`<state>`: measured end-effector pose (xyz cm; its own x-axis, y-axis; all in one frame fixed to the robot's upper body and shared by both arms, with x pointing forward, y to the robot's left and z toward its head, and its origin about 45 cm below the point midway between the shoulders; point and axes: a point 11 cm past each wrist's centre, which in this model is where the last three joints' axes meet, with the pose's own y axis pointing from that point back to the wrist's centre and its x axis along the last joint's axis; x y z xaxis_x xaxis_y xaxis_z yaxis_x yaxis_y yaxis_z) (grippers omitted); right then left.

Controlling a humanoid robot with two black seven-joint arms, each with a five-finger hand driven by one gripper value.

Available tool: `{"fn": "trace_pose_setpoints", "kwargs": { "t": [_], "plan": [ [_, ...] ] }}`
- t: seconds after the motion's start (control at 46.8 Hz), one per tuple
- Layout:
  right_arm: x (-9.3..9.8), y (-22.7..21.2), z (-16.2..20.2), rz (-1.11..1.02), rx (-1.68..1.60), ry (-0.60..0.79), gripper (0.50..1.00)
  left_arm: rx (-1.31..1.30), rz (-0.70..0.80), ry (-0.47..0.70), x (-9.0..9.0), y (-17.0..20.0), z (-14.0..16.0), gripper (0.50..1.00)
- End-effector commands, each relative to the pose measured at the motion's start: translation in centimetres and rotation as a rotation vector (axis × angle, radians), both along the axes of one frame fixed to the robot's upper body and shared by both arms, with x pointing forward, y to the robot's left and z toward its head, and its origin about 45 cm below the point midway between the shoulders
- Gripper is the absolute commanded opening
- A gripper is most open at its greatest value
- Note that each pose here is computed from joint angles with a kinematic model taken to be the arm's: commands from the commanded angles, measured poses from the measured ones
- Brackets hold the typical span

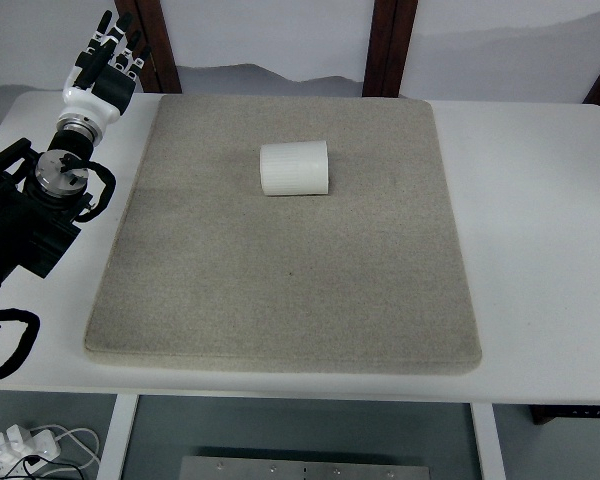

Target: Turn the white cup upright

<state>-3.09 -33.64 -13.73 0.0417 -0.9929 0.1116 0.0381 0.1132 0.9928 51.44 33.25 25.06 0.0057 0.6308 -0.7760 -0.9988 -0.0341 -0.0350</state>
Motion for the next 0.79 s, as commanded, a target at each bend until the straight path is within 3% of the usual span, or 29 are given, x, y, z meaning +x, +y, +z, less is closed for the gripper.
{"fn": "trace_pose_setpoints", "kwargs": {
  "t": [0.0, 0.769],
  "plan": [
    [0.0, 0.0, 0.0, -0.001, 0.0, 0.0, 0.952, 0.0, -0.001, 0.001, 0.0, -0.1, 0.0, 0.996],
    [0.0, 0.0, 0.0, 0.0, 0.0, 0.0, 0.952, 0.043, -0.01, -0.052, 0.9, 0.4, 2.9, 0.996]
  ]
}}
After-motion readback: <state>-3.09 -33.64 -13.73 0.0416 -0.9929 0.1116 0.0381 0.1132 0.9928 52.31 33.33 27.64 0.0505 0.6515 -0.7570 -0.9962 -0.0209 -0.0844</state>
